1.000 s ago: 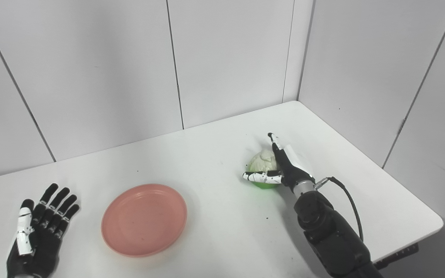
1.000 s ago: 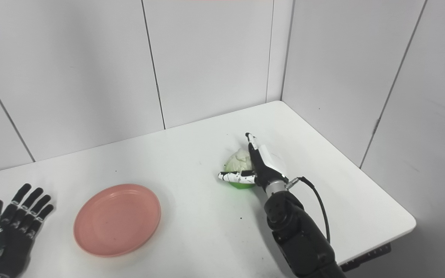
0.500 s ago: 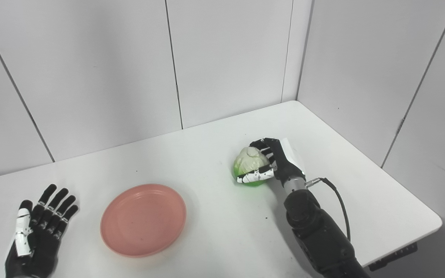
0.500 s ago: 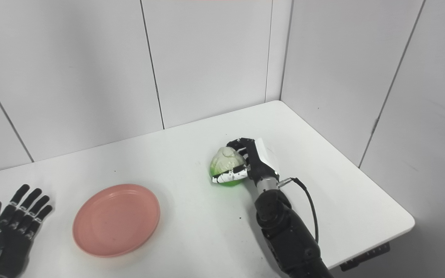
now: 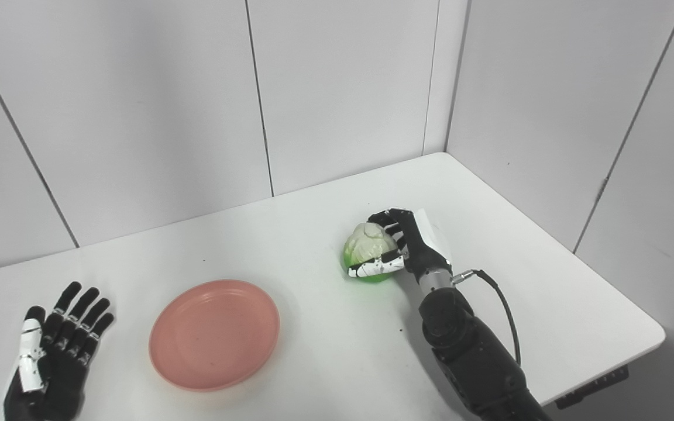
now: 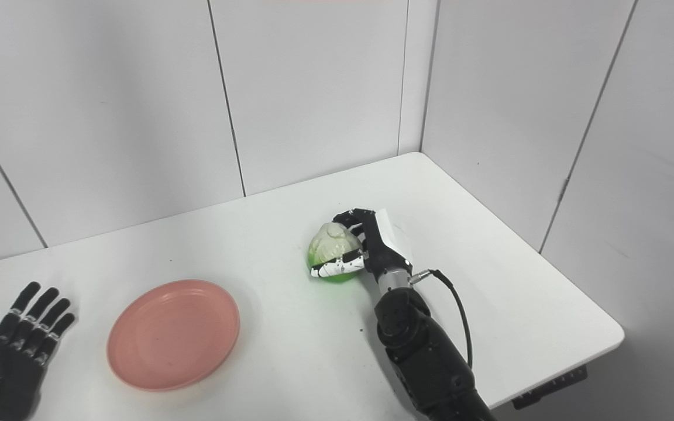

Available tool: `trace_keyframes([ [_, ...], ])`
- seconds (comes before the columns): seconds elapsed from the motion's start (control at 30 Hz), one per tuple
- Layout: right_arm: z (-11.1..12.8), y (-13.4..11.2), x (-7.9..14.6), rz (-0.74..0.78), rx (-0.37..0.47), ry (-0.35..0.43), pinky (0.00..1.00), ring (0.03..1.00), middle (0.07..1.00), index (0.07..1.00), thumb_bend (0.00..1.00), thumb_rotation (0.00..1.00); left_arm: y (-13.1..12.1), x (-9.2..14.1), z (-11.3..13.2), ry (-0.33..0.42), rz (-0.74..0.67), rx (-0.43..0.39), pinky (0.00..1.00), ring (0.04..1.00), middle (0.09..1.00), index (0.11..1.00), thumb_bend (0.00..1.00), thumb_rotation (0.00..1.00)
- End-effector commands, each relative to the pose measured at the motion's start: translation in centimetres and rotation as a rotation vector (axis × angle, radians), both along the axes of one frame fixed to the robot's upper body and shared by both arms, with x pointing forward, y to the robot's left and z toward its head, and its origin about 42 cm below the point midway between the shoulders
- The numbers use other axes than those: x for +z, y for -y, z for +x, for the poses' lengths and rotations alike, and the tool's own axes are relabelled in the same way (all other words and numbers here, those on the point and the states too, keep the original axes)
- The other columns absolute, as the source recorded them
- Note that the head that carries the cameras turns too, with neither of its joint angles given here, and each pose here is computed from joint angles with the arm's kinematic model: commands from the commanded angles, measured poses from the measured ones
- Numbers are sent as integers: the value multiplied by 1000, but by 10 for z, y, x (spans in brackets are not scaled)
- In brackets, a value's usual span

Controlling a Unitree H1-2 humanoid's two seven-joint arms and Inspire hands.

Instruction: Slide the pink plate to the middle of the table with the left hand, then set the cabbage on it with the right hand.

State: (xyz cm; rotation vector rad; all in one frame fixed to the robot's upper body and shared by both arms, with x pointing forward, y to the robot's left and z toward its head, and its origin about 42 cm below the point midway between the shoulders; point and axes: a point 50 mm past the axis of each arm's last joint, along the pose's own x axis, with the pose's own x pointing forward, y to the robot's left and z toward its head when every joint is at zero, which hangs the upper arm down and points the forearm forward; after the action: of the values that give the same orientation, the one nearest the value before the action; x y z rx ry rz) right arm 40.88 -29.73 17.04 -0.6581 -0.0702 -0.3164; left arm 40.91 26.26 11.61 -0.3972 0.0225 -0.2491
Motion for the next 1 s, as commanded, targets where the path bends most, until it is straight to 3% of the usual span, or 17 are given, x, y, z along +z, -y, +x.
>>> trace_keyframes([
  [0.0,5,-8,26,-10,29,100,365,424,448,522,525,0,3,-21,-11,-107,12,-5,914,884,890,886,425,1000],
  [0.4,3,-45,73,-34,151,229,366,389,480,539,514,0,22,-22,-15,-82,33,-12,912,887,893,886,447,1000],
  [0.67,9,-77,85,-46,267,273,354,388,476,538,514,0,41,-19,-21,-63,54,-11,917,887,896,897,469,1000],
  [0.97,13,-110,78,-45,408,254,340,373,483,555,510,0,71,-11,-26,-55,69,-4,925,893,897,896,473,1000],
])
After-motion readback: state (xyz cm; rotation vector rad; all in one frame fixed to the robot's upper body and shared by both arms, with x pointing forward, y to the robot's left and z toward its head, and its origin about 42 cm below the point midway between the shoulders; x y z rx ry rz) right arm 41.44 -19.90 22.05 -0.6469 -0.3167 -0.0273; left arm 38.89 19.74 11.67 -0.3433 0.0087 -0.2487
